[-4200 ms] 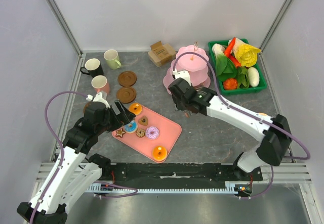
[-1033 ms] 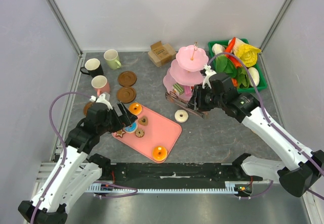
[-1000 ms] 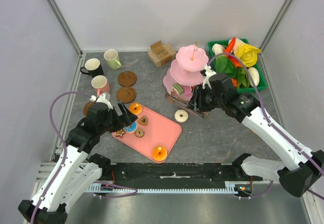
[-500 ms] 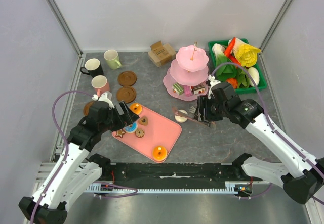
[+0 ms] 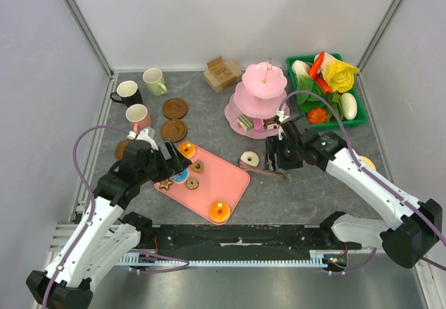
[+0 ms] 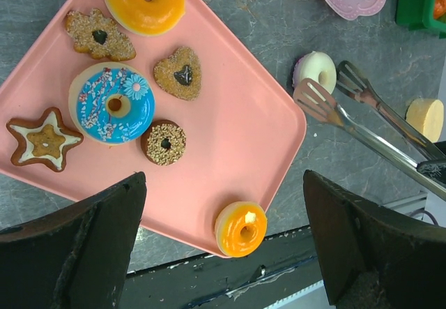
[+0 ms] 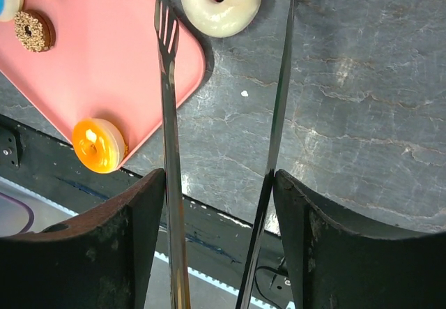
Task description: Serve the afternoon tea
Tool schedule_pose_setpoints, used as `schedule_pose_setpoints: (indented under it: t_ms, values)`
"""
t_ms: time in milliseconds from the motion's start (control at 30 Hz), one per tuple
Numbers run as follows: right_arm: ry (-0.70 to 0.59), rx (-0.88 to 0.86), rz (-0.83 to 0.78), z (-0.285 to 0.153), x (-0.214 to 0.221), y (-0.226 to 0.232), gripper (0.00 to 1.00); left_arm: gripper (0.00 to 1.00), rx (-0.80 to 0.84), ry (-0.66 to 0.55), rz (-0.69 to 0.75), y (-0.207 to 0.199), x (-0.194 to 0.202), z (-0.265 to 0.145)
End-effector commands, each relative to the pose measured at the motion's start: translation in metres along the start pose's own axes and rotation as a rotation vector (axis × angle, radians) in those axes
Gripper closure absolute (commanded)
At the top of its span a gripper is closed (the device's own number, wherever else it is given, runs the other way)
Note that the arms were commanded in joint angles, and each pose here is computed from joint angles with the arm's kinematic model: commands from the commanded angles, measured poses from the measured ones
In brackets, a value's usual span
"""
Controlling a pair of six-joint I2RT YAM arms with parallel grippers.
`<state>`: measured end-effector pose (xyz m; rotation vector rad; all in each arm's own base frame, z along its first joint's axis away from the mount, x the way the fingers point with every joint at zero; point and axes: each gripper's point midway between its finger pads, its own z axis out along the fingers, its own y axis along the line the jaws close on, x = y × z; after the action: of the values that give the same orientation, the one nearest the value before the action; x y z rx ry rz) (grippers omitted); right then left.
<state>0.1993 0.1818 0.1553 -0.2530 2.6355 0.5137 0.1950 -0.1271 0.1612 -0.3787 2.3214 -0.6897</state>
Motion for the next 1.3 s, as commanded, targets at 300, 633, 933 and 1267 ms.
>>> schedule_pose_setpoints:
  t_ms: [300,633,933,1267]
  values:
    - [-0.086,-0.043,-0.025,-0.004,-0.028,0.014,0.45,0.01,0.035,-0.030,0.043,-0.006,-0.007,-0.001]
    - [-0.348,-0.063,0.006,-0.065,-0.087,0.032,0.50,0.01,0.035,-0.032,0.041,-0.006,-0.008,-0.001]
    - [-0.521,-0.009,0.017,-0.084,-0.146,0.036,0.50,0.01,0.042,-0.034,0.042,-0.008,-0.008,-0.002]
    - [-0.568,0.005,0.074,-0.048,-0.189,0.044,0.50,0.01,0.046,-0.043,0.050,-0.010,-0.012,-0.003]
